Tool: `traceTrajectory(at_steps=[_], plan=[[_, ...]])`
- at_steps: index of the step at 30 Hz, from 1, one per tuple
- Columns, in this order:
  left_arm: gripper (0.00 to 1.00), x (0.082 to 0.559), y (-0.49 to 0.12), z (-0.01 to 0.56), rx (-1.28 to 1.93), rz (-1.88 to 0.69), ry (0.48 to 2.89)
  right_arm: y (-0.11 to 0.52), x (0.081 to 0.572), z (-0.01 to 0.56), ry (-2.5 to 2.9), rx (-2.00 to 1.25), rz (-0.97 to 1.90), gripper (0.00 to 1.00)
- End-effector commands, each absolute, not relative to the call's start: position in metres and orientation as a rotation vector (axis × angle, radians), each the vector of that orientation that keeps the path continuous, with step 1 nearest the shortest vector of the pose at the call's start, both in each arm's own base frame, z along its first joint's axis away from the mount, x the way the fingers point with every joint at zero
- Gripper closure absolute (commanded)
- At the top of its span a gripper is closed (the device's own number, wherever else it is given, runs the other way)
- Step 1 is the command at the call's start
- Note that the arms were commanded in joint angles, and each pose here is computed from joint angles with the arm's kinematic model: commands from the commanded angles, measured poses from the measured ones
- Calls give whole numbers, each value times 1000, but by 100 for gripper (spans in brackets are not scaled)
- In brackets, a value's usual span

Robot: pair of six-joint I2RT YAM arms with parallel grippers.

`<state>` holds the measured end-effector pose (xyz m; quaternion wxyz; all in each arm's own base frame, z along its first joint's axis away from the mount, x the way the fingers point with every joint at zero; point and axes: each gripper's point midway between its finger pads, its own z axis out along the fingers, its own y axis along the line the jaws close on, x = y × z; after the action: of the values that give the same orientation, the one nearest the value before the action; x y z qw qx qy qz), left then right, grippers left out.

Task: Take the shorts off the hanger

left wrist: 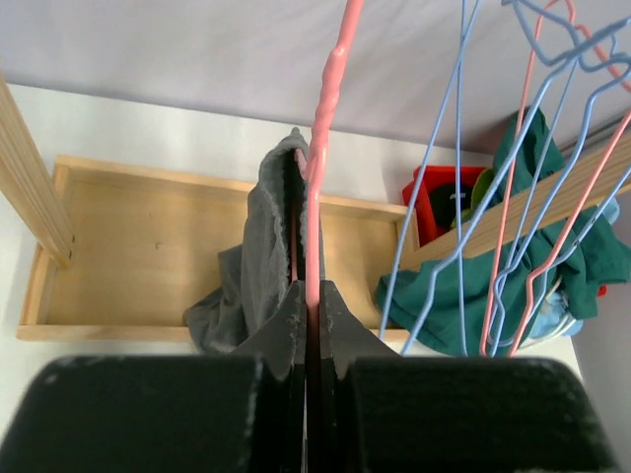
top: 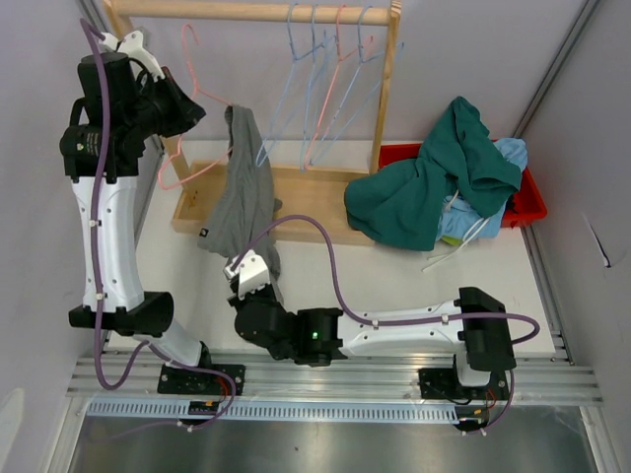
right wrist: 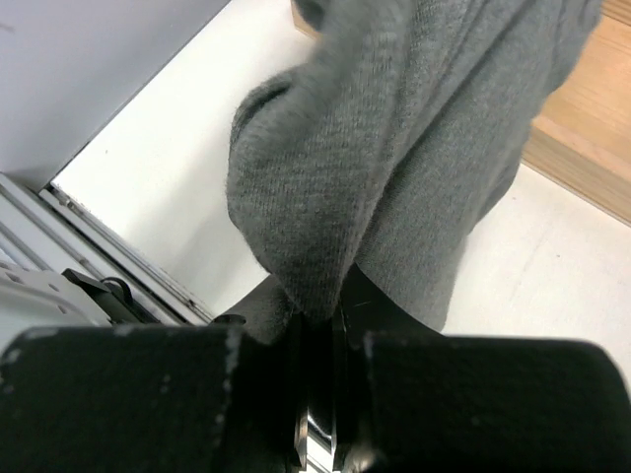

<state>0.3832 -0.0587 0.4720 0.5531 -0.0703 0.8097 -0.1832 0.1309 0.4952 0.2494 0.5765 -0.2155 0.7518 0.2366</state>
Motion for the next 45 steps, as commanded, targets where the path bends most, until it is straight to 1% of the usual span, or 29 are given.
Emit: traceTrajectory(at_steps=[1, 3, 4, 6, 7, 8, 10, 12, 15, 16, 19, 20, 21, 22, 23, 25, 27, 29, 30, 32, 33, 34, 35, 36, 37, 39, 40, 41, 45], plan=[[100, 396, -41, 579, -127, -392, 1468, 516, 93, 255, 1764, -605, 708, 100], [100, 373, -49, 572, -92, -416, 1504, 514, 118, 272, 1730, -574, 682, 100], [100, 375, -52, 545, -89, -425, 1580, 516, 128, 284, 1705, -547, 696, 100], [100, 356, -61, 527, -49, -437, 1641, 512, 161, 299, 1682, -500, 669, 100], [100, 344, -64, 503, -44, -440, 1696, 514, 171, 318, 1649, -492, 687, 100], [100, 333, -69, 495, -21, -437, 1715, 514, 183, 323, 1641, -478, 679, 100], [100, 311, -55, 467, -88, -358, 1788, 510, 215, 345, 1615, -438, 666, 100], [100, 304, -51, 427, -118, -328, 1885, 506, 245, 347, 1615, -405, 638, 100], [100, 286, -43, 412, -140, -279, 1911, 504, 262, 345, 1634, -390, 623, 100], [100, 282, -39, 410, -148, -256, 1912, 498, 265, 330, 1671, -403, 584, 100], [100, 271, -17, 417, -231, -150, 1860, 479, 259, 316, 1701, -352, 570, 100], [100, 264, -12, 423, -253, -137, 1827, 467, 256, 283, 1743, -358, 527, 100], [100, 260, -10, 425, -268, -134, 1809, 454, 253, 287, 1742, -322, 545, 100], [100, 258, -12, 433, -280, -165, 1773, 442, 255, 274, 1765, -305, 522, 100], [100, 252, -16, 439, -274, -195, 1748, 427, 253, 244, 1822, -284, 486, 100], [100, 250, -30, 443, -238, -286, 1743, 399, 249, 229, 1869, -253, 436, 100], [100, 252, -39, 437, -207, -325, 1785, 372, 241, 204, 1911, -245, 359, 100], [100, 258, -36, 428, -217, -296, 1798, 352, 231, 211, 1901, -216, 358, 100], [100, 262, -30, 400, -238, -256, 1846, 334, 227, 200, 1913, -208, 294, 100], [100, 264, -18, 388, -277, -188, 1835, 310, 218, 216, 1885, -159, 291, 100], [100, 267, -16, 375, -275, -176, 1829, 293, 216, 212, 1897, -146, 244, 100], [100, 269, -16, 354, -279, -164, 1858, 277, 218, 222, 1868, -98, 210, 100], [100, 271, -17, 333, -273, -164, 1887, 261, 217, 244, 1835, -43, 234, 100], [100, 274, -18, 335, -263, -176, 1845, 246, 217, 253, 1818, -21, 210, 100], [100, 271, -19, 310, -264, -176, 1875, 231, 219, 271, 1774, 0, 176, 100], [100, 270, -20, 304, -278, -191, 1856, 206, 221, 315, 1693, 69, 218, 100], [100, 271, -20, 304, -283, -203, 1837, 195, 222, 328, 1666, 27, 165, 100], [100, 269, -22, 288, -286, -210, 1860, 181, 222, 354, 1625, 74, 181, 100], [100, 266, -25, 268, -315, -242, 1876, 148, 234, 422, 1514, 140, 148, 100]])
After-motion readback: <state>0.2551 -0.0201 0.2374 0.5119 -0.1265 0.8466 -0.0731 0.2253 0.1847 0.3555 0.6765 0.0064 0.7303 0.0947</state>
